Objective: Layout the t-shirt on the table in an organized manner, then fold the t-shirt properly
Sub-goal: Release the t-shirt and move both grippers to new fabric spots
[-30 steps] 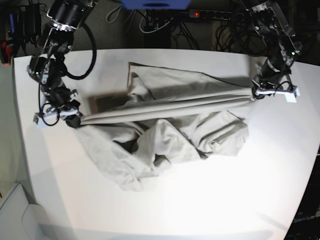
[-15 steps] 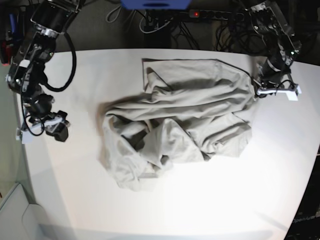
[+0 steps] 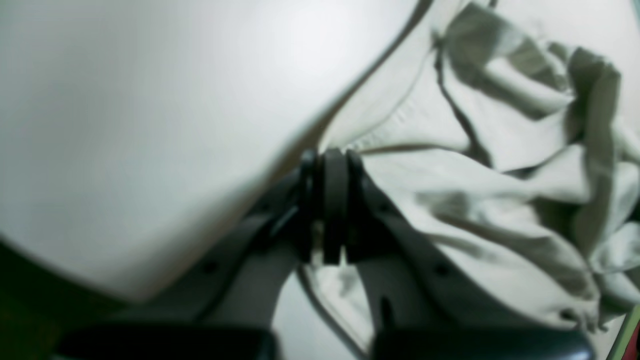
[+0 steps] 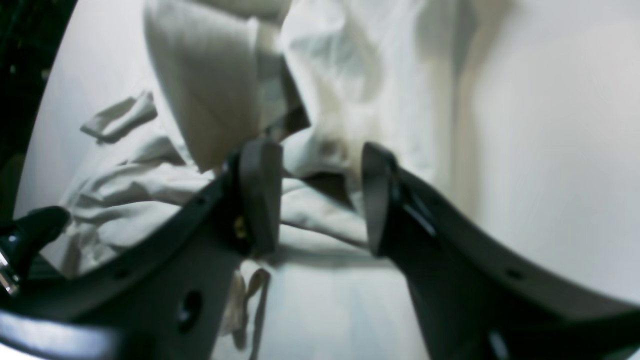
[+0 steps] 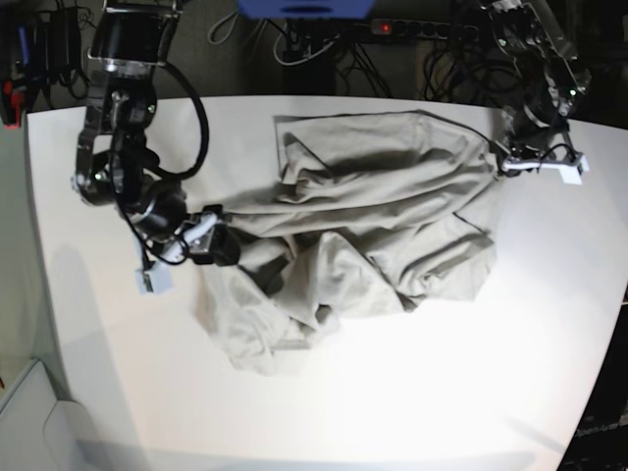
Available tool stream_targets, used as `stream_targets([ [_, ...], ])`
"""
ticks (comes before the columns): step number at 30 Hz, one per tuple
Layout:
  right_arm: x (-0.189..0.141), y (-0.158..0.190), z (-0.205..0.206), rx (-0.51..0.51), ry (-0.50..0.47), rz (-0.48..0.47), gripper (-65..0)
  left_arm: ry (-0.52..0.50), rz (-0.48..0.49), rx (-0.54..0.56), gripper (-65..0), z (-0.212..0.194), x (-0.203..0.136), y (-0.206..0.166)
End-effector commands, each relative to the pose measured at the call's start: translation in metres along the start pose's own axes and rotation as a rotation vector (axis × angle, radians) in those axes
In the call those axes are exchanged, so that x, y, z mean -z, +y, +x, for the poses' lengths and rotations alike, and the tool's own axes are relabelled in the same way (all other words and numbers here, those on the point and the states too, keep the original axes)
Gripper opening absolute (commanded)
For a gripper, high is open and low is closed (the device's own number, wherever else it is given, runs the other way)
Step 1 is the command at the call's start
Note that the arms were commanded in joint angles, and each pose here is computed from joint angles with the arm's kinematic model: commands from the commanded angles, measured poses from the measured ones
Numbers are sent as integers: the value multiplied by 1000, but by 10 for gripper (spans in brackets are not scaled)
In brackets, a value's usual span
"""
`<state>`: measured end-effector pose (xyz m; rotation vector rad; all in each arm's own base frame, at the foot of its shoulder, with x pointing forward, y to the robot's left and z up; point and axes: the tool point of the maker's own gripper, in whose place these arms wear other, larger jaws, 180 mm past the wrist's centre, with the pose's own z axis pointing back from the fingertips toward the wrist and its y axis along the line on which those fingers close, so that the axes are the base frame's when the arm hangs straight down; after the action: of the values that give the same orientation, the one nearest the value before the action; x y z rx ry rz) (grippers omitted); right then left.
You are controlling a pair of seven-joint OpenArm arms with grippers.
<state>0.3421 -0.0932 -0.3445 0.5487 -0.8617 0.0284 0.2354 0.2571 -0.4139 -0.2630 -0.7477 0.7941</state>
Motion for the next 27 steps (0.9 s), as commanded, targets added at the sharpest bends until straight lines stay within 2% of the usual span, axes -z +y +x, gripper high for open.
stream_targets([
  [1, 2, 6, 17, -21, -43, 27, -373, -29, -14, 14, -570, 11, -3, -4],
  [4, 17, 6, 5, -9, 12, 44, -373, -13, -27, 58, -418, 2, -8, 2],
  [6, 25, 0, -6, 21, 49, 43, -373, -10, -46, 92, -342, -1, -10, 1],
  [7, 29, -2, -8, 33, 57, 42, -373, -9, -53, 101, -328, -1, -10, 0],
  [13, 37, -12, -23, 80, 62, 29, -374, 9, -91, 168, -325, -7, -14, -2],
  [18, 25, -19, -22, 51, 53, 9, -376, -12, -127, 288, -324, 7, -21, -2],
  [24, 6, -14, -7, -16, 0, 1, -376, -173, -222, 480, -323, 61, -45, -37],
  [27, 2, -11, -5, -28, -7, 3, -376, -236, -256, 532, -323, 87, -48, -60],
])
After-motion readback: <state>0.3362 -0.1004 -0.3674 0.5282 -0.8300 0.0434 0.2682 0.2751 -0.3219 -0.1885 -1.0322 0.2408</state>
